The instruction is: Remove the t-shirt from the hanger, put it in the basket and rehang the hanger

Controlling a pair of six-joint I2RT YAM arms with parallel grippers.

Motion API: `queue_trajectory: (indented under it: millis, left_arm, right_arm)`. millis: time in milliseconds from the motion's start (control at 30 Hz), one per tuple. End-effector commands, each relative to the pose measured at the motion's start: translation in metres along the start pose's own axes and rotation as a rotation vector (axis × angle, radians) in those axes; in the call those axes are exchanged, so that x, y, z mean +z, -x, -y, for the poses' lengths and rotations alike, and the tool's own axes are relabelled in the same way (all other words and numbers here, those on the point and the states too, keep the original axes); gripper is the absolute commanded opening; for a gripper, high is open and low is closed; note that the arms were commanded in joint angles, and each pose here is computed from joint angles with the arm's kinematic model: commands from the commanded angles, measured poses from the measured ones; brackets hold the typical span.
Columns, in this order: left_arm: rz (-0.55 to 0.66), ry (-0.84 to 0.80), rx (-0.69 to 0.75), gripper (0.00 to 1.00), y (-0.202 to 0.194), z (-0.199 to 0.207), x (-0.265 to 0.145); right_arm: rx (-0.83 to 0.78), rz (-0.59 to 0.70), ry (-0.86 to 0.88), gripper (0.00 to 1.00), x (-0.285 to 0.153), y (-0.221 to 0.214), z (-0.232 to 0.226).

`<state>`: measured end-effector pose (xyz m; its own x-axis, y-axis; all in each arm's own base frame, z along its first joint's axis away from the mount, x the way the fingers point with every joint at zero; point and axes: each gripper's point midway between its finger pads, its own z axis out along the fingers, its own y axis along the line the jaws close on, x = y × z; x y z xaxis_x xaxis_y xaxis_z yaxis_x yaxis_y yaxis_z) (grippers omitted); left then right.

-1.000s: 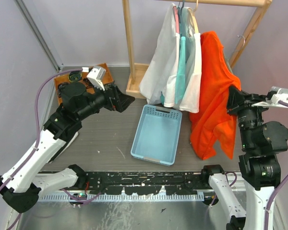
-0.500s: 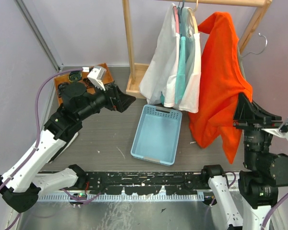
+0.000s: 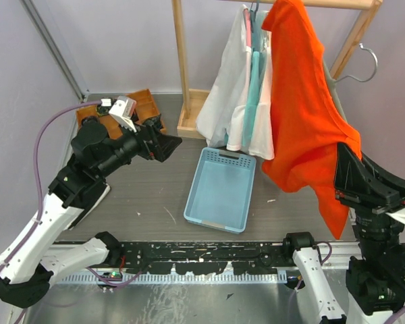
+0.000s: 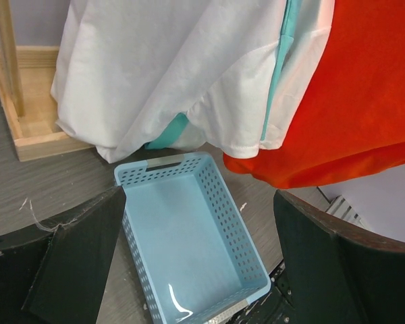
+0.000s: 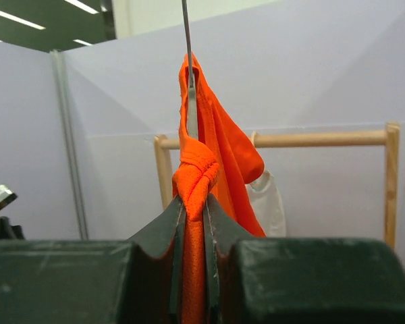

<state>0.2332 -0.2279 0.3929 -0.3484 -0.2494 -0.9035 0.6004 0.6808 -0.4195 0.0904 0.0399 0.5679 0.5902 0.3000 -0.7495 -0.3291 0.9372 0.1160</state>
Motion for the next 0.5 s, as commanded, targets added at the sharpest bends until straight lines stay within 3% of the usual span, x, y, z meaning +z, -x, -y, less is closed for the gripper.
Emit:
queue_trajectory:
  millis: [0,200,467]
  left_arm:
    - [-0.008,0.023,0.015,0.98,-0.002,-0.003,-0.009]
    - [-0.005,0.034,0.024,0.98,-0.001,-0.005,-0.014]
    - [-0.002,0.037,0.027,0.98,0.0,-0.005,-0.021]
  right_arm:
    - [0.002,0.043,0.236,0.01,0.01,0.031,-0.046]
    - [0.041,-0.02,0.363,0.01,0.015,0.022,-0.067]
    - [0.093,-0.121,0.401,0.01,0.028,-0.012,-0.067]
